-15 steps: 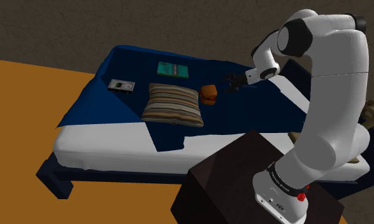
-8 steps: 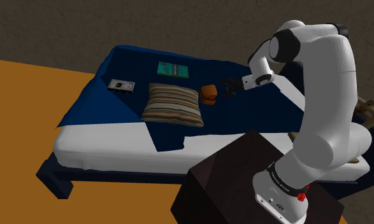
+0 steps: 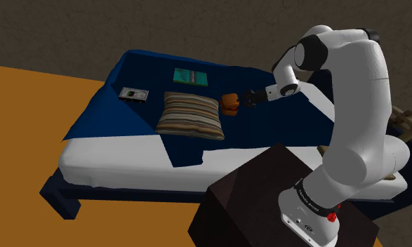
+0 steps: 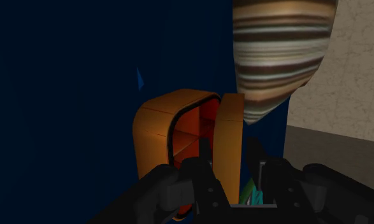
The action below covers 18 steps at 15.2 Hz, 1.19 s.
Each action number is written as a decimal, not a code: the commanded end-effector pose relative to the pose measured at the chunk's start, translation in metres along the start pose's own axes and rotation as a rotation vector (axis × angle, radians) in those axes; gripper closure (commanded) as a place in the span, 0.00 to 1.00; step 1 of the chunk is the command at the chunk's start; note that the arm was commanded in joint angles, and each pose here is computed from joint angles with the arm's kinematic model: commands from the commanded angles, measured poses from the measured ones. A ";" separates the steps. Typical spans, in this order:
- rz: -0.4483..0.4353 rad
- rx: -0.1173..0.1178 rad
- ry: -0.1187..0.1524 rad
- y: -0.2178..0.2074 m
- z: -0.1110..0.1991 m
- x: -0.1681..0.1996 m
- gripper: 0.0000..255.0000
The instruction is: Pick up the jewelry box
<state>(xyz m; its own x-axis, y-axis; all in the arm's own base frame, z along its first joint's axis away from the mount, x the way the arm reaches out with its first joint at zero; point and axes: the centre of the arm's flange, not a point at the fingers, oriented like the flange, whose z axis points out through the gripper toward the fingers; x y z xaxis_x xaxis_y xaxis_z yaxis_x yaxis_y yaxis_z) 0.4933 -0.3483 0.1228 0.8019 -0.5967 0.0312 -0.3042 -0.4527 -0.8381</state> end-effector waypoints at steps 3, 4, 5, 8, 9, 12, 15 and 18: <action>0.000 0.000 -0.001 0.000 0.001 0.000 1.00; 0.000 0.000 -0.001 0.000 0.000 0.000 1.00; 0.000 0.000 -0.001 0.000 0.001 0.000 1.00; 0.000 0.000 -0.001 -0.013 -0.008 0.001 1.00; 0.000 0.000 -0.001 -0.017 -0.010 0.001 1.00; 0.000 0.000 -0.001 -0.031 -0.019 0.001 1.00; 0.000 0.000 -0.001 -0.044 -0.028 0.002 1.00; 0.000 0.000 -0.001 -0.057 -0.036 0.002 1.00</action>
<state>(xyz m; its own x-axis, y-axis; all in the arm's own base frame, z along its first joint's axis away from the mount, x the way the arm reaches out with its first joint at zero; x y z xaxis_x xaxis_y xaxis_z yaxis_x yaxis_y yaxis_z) 0.4932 -0.3484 0.1848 0.8022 -0.5964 0.0301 -0.3053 -0.4530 -0.8376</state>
